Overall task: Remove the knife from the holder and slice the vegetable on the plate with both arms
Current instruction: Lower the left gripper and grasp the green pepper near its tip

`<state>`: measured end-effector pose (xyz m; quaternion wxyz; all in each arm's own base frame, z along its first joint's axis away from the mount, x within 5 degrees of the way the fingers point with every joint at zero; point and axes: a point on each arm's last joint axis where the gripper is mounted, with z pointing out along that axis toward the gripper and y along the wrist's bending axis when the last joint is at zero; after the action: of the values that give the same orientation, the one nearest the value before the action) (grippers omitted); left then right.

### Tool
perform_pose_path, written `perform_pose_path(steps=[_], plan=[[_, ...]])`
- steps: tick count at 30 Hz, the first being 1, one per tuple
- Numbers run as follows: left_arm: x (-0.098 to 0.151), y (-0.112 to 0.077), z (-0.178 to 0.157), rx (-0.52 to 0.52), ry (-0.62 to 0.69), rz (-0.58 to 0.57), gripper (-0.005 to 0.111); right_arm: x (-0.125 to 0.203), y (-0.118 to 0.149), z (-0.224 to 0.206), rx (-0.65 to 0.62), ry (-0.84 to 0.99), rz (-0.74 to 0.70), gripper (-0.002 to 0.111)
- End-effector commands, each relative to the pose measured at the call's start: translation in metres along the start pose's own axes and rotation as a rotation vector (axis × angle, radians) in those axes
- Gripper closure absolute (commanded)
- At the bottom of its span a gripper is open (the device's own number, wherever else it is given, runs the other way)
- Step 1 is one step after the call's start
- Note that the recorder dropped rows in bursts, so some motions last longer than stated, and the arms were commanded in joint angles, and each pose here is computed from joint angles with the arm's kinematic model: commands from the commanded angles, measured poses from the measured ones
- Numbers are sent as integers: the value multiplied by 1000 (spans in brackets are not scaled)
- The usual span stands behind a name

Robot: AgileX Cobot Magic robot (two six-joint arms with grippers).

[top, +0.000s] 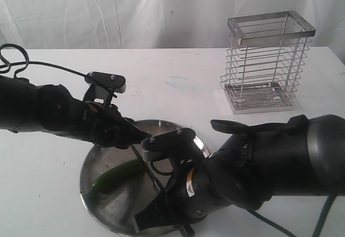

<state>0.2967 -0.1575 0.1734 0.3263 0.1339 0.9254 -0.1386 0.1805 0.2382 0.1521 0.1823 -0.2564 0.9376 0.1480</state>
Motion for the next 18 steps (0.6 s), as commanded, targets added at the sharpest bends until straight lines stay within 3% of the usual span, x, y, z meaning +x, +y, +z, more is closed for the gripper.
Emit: perform_pose_path(steps=[1, 18], plan=[[-5, -7, -6, 34, 38, 19, 61, -1, 1, 0, -2, -4, 3, 108], [2, -6, -5, 33, 109, 98, 61, -1, 1, 0, -2, -6, 1, 108]])
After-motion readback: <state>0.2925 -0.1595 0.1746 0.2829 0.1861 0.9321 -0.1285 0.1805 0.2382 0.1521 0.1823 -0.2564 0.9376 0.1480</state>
